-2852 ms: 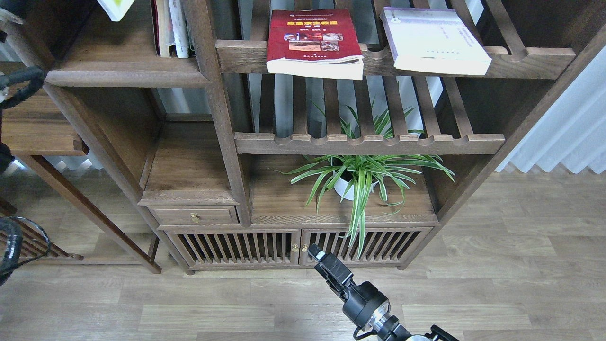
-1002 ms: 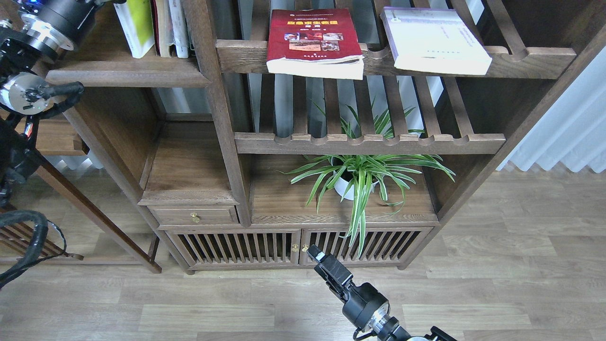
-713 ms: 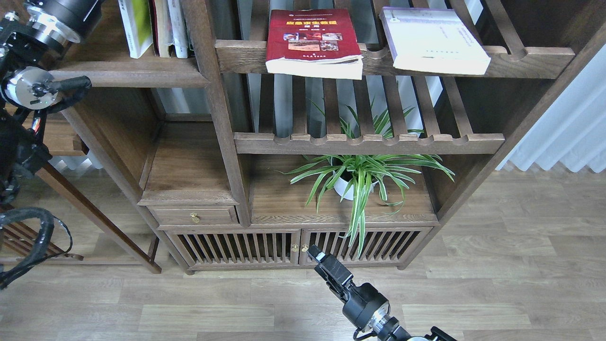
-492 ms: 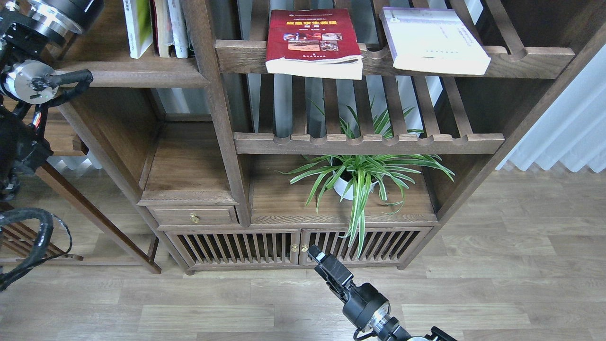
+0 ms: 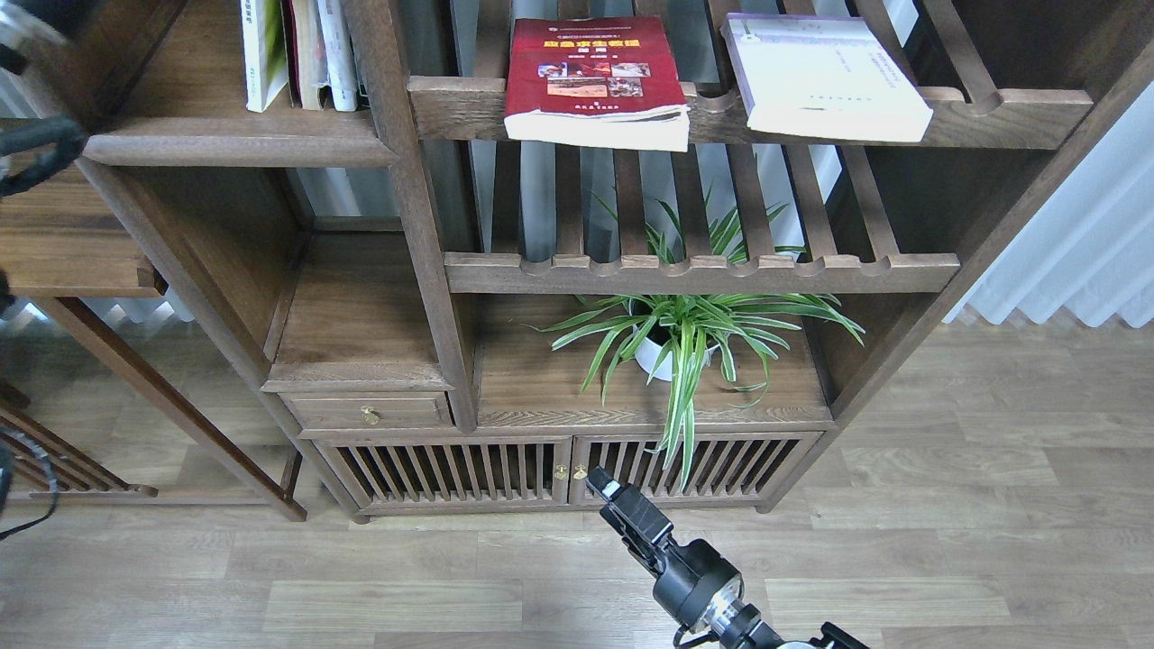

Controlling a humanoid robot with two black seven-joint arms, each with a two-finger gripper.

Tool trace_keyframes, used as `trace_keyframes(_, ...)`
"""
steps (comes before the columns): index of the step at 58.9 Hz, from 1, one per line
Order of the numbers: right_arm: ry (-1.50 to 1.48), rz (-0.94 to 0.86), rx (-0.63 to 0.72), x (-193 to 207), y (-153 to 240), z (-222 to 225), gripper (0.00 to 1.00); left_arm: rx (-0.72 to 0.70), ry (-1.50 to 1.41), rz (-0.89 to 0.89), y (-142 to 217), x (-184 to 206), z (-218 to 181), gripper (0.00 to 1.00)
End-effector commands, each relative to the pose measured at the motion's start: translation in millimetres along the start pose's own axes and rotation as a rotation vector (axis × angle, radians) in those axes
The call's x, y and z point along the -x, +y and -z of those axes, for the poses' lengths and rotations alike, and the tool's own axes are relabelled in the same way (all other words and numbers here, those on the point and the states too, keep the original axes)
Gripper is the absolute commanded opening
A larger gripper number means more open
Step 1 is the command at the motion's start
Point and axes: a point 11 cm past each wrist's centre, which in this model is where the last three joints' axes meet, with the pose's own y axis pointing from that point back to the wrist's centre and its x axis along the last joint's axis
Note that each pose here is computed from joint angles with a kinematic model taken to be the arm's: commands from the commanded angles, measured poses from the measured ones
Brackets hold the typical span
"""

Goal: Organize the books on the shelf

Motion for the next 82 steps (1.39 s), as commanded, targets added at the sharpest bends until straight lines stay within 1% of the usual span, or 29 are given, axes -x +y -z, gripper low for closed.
trace_keyframes(1,0.000,0.000,0.000,0,0,0,0.99,-0.011,0.041,-0.002,24,-1,2,0.46)
trace_keyframes(10,0.000,0.000,0.000,0,0,0,0.99,-0.017,0.067,-0.010,52,1,6,0.46)
trace_keyframes(11,0.000,0.000,0.000,0,0,0,0.99,-0.028,0.080,-0.022,65,0,11,0.46)
trace_keyframes(19,-0.001,-0.001,0.000,0,0,0,0.99,-0.024,0.100,-0.024,80,5,13,0.46)
trace_keyframes(25,-0.004,-0.002,-0.003,-1,1,0,0.99,-0.007,0.094,-0.066,96,-5,6,0.46)
trace_keyframes(31,-0.008,-0.003,-0.006,-1,1,0,0.99,-0.030,0.105,-0.122,120,-14,15,0.46)
trace_keyframes(38,-0.008,0.000,-0.001,0,1,0,0.99,-0.065,0.152,-0.198,153,-19,39,0.46)
trace_keyframes(44,-0.010,0.002,-0.010,1,1,2,0.99,-0.062,0.226,-0.252,172,-13,63,0.46)
trace_keyframes(49,-0.010,0.004,-0.022,1,0,6,0.99,-0.073,0.281,-0.273,179,-5,81,0.46)
trace_keyframes(61,-0.013,0.010,-0.060,3,0,16,0.99,-0.126,0.323,-0.293,193,5,103,0.46)
trace_keyframes(62,-0.014,0.012,-0.070,4,0,19,0.99,-0.157,0.356,-0.310,206,13,118,0.46)
trace_keyframes(69,-0.018,0.014,-0.076,4,0,21,0.99,-0.235,0.447,-0.358,238,36,154,0.48)
trace_keyframes(75,-0.020,0.016,-0.074,5,0,20,0.99,-0.274,0.524,-0.389,254,56,181,0.50)
trace_keyframes(78,-0.020,0.016,-0.074,5,0,20,0.99,-0.283,0.545,-0.409,258,59,189,0.50)
trace_keyframes(80,-0.020,0.018,-0.075,5,0,20,0.99,-0.315,0.555,-0.427,265,57,196,0.51)
trace_keyframes(82,-0.020,0.019,-0.077,6,0,20,0.99,-0.341,0.564,-0.440,270,56,201,0.55)
